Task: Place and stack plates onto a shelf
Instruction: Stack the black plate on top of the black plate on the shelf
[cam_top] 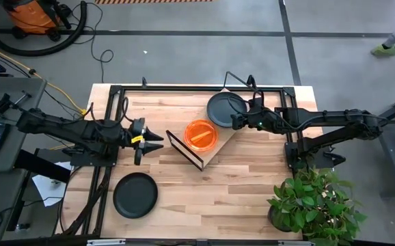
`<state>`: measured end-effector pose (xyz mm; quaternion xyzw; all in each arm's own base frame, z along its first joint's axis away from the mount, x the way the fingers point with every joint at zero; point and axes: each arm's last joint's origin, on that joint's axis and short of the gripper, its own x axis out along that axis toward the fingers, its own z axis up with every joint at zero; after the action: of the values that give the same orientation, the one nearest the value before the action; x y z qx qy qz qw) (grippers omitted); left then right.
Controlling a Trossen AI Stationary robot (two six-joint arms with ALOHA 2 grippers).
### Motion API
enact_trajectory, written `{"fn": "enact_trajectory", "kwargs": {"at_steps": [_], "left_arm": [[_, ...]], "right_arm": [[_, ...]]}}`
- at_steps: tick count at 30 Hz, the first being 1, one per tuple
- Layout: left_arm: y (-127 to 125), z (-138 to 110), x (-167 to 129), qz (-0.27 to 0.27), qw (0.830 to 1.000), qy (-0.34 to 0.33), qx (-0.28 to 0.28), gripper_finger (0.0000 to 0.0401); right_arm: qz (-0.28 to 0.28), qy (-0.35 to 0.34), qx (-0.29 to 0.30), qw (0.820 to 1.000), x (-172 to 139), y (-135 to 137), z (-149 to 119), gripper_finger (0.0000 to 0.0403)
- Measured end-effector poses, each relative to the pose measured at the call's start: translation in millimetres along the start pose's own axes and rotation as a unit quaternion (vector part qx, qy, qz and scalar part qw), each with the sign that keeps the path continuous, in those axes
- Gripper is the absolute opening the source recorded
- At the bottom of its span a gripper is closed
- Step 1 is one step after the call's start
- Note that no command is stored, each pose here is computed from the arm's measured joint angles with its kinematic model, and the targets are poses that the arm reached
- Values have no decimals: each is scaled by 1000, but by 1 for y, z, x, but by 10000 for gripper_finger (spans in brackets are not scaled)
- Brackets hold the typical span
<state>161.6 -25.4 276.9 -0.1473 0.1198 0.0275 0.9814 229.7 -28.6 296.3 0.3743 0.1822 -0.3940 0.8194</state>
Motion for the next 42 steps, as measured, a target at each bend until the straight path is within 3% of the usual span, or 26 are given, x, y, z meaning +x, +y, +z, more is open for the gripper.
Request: {"fn": "enact_trajectory", "kwargs": {"at_steps": [7, 14, 28, 34, 42], "left_arm": [[1, -9, 0, -24, 997, 54, 50, 136], [-3, -26, 3, -49, 983, 138, 111, 136], [-19, -75, 39, -53, 936, 299, 178, 136], [-30, -87, 39, -89, 924, 318, 192, 127], [-27, -123, 31, -116, 918, 319, 203, 115]], "right_arm": [[0, 0, 4, 1000, 0, 0, 0, 238], [0, 0, 3, 1000, 0, 0, 0, 238], [1, 9, 0, 1000, 0, 0, -1, 238], [2, 10, 0, 1000, 0, 0, -1, 238], [2, 10, -1, 1000, 0, 0, -1, 238]]}}
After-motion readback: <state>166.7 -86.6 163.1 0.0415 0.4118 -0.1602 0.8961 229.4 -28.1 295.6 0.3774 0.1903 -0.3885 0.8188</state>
